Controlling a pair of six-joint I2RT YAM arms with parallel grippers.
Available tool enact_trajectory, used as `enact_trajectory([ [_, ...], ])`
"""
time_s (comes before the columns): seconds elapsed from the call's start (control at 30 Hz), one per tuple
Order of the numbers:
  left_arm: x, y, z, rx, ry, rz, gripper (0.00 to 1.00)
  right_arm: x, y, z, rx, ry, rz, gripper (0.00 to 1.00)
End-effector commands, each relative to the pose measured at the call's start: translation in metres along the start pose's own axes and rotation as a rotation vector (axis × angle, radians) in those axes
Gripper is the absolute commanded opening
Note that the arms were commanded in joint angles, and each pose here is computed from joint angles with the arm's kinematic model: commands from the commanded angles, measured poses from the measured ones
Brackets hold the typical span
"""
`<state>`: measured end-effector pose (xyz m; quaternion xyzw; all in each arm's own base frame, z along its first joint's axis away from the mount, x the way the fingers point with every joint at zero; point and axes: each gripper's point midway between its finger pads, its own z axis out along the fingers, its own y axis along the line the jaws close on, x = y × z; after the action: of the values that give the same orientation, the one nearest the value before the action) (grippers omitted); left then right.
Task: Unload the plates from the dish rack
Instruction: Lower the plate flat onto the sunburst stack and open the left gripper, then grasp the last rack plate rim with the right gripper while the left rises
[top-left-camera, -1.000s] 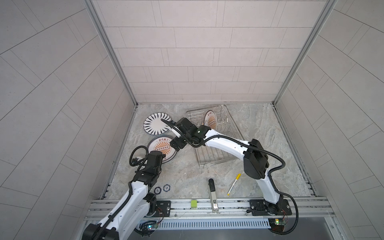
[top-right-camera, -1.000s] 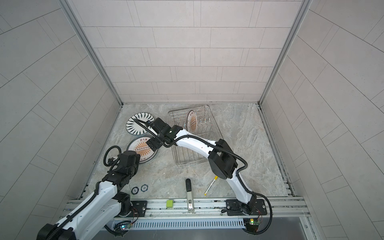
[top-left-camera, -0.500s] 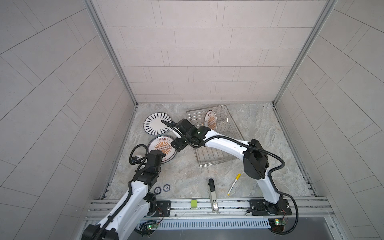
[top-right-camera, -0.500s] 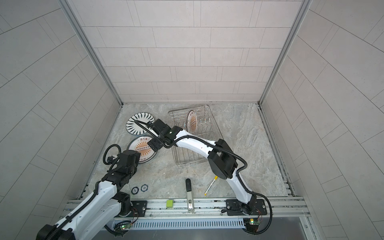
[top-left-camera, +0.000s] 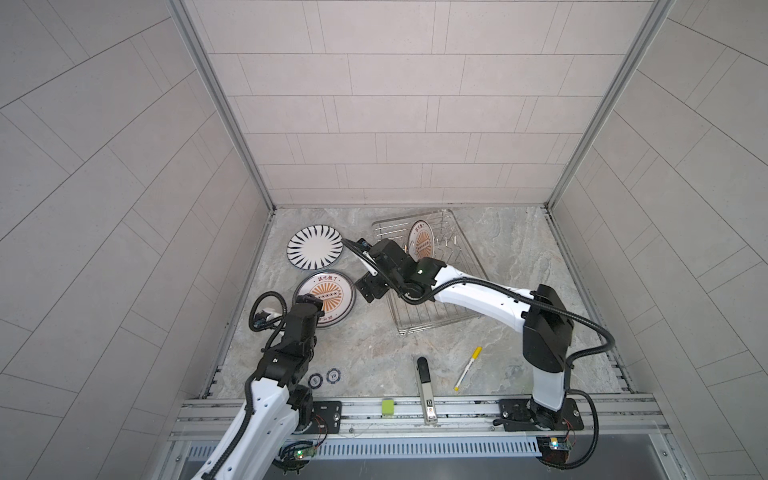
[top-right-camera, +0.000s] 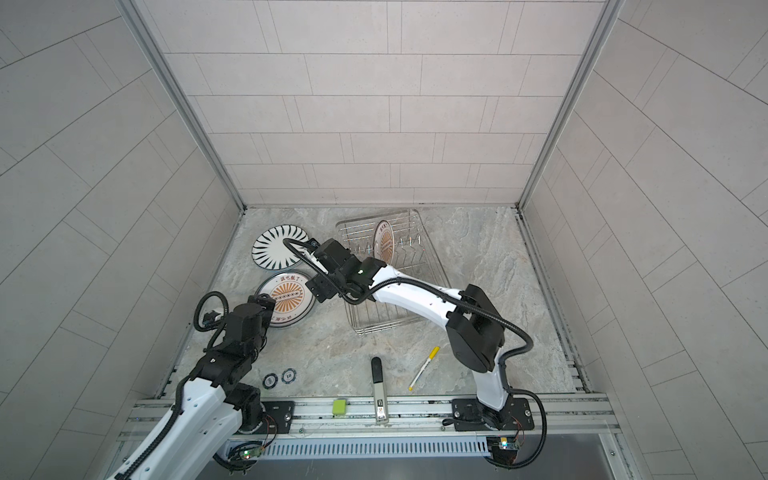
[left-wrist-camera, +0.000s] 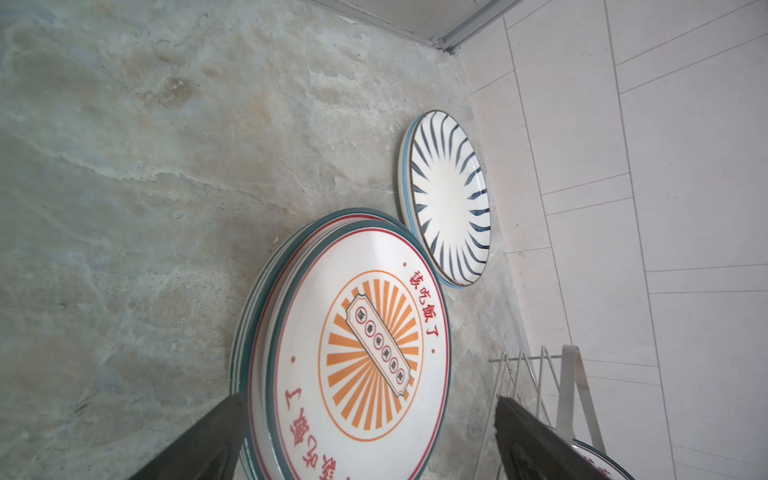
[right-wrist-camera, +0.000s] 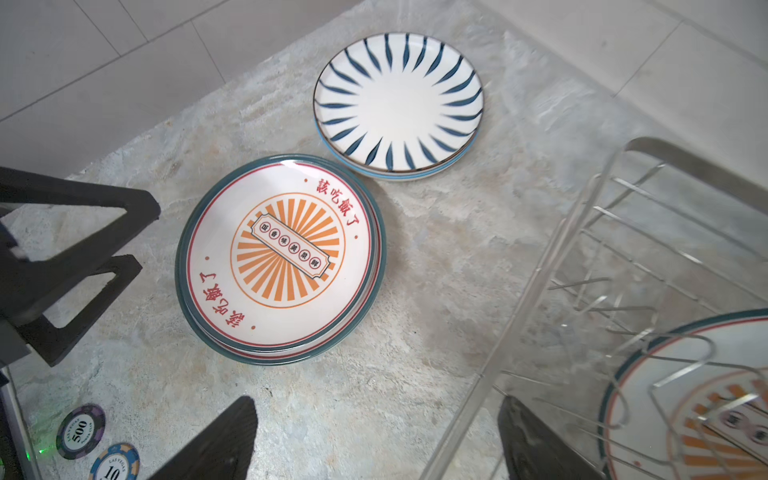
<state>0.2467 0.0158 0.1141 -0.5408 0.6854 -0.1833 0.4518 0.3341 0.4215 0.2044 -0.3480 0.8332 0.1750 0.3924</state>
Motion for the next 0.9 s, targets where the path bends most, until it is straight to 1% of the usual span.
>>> enact_trajectory([
  [0.0, 0.001, -0.045, -0.005, 0.178, 0.019, 0.075, 1.00, -0.024, -0.013, -0.032, 0.064, -0.135, 0.036, 0.93],
  [0.13, 0.025, -0.081, -0.012, 0.279, 0.090, 0.234, 1.00, -0.023, -0.033, -0.061, 0.116, -0.220, 0.091, 0.95],
  [0.27, 0.054, -0.114, -0.022, 0.401, 0.126, 0.350, 1.00, -0.018, -0.058, -0.083, 0.170, -0.261, 0.143, 0.96],
  [0.37, 0.076, -0.137, -0.034, 0.490, 0.154, 0.473, 1.00, -0.011, -0.084, -0.095, 0.227, -0.287, 0.209, 0.97],
  [0.43, 0.089, -0.149, -0.043, 0.565, 0.143, 0.559, 1.00, -0.006, -0.102, -0.103, 0.251, -0.308, 0.262, 0.97],
  [0.47, 0.091, -0.154, -0.047, 0.596, 0.137, 0.572, 1.00, -0.005, -0.110, -0.107, 0.264, -0.321, 0.286, 0.98],
  [0.5, 0.095, -0.158, -0.052, 0.634, 0.132, 0.614, 1.00, -0.002, -0.120, -0.112, 0.280, -0.335, 0.310, 0.98],
  [0.57, 0.104, -0.167, -0.062, 0.733, 0.153, 0.649, 1.00, 0.006, -0.135, -0.117, 0.316, -0.351, 0.351, 0.99],
  [0.63, 0.116, -0.179, -0.078, 0.875, 0.180, 0.668, 1.00, 0.014, -0.153, -0.123, 0.377, -0.363, 0.398, 1.00],
  [0.67, 0.120, -0.183, -0.083, 0.915, 0.193, 0.676, 1.00, 0.017, -0.160, -0.126, 0.395, -0.369, 0.418, 0.99],
  [0.7, 0.125, -0.187, -0.087, 0.940, 0.207, 0.700, 1.00, 0.021, -0.167, -0.127, 0.412, -0.377, 0.441, 1.00],
  [0.77, 0.134, -0.191, -0.087, 0.943, 0.229, 0.743, 1.00, 0.025, -0.175, -0.127, 0.440, -0.385, 0.459, 1.00],
  [0.87, 0.146, -0.199, -0.087, 0.972, 0.265, 0.756, 1.00, 0.029, -0.184, -0.123, 0.469, -0.366, 0.465, 1.00],
])
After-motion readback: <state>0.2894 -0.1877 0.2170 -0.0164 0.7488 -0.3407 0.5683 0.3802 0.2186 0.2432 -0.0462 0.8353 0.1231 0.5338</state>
